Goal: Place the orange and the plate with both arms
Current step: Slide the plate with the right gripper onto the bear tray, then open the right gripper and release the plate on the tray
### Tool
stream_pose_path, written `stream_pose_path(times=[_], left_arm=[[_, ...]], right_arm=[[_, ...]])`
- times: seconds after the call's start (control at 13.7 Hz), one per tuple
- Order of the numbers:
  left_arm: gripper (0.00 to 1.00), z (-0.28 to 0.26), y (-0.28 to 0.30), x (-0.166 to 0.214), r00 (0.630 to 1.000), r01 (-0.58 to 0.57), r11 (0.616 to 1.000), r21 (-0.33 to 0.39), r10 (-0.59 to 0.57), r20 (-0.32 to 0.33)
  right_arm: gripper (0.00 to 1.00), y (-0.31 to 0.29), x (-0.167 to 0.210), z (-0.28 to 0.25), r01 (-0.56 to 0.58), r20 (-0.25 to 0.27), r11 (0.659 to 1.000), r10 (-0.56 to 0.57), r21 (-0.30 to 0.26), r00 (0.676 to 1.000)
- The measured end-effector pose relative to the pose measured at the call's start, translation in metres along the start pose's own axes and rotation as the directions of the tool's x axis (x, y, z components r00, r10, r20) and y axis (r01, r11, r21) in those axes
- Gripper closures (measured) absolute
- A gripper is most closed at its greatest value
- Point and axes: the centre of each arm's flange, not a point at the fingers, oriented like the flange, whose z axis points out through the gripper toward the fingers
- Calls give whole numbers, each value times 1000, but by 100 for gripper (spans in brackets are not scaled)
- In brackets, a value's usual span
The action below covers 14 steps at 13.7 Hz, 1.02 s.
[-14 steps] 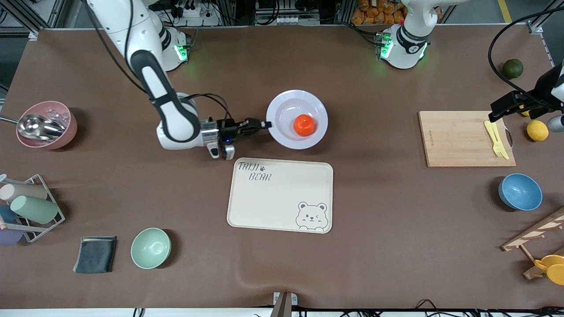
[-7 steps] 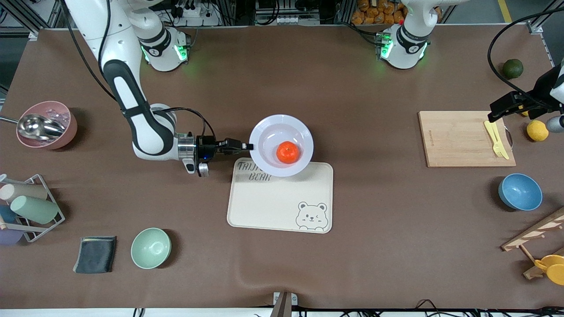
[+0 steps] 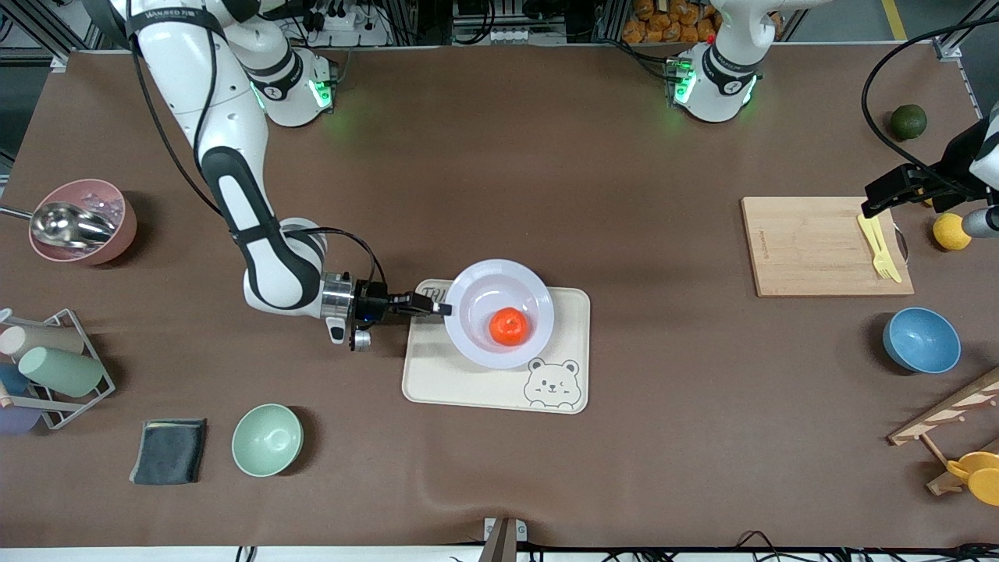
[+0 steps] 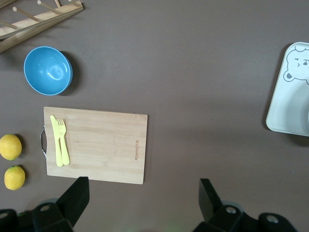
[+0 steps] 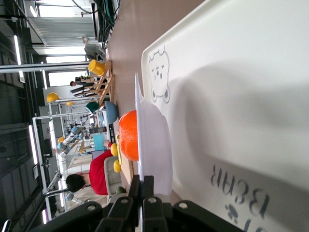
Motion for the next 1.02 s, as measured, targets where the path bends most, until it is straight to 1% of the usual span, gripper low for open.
stream_pose_path(times=[0.44, 0.58, 0.66, 0.73, 0.8, 0.88, 0.95, 1.02], left_arm=[[0, 3, 1, 1, 1000, -1, 1000, 0, 1, 6], [0, 4, 1, 1, 1000, -2, 1000, 0, 2, 7], [0, 4, 1, 1, 1000, -2, 1000, 1, 2, 8], [0, 5, 2, 1, 1000, -3, 1000, 1, 3, 9], [0, 5, 2, 1, 1000, -3, 1000, 1, 3, 9], [0, 5, 2, 1, 1000, -3, 1000, 1, 3, 9], [0, 5, 2, 1, 1000, -3, 1000, 1, 3, 9], [0, 5, 2, 1, 1000, -3, 1000, 1, 3, 9]], right_arm=[[94, 10, 14, 7, 9, -35, 999, -10, -36, 999], [82, 12, 15, 6, 8, -46, 999, -10, -49, 999], [82, 12, 16, 6, 7, -51, 998, -10, -56, 999], [78, 13, 16, 6, 8, -56, 998, -11, -63, 998], [78, 13, 16, 5, 9, -59, 997, -14, -72, 998], [71, 14, 16, 5, 13, -62, 996, -18, -86, 998], [62, 16, 17, 4, 18, -63, 994, -25, -104, 998], [57, 18, 17, 4, 15, -64, 993, -22, -116, 998]])
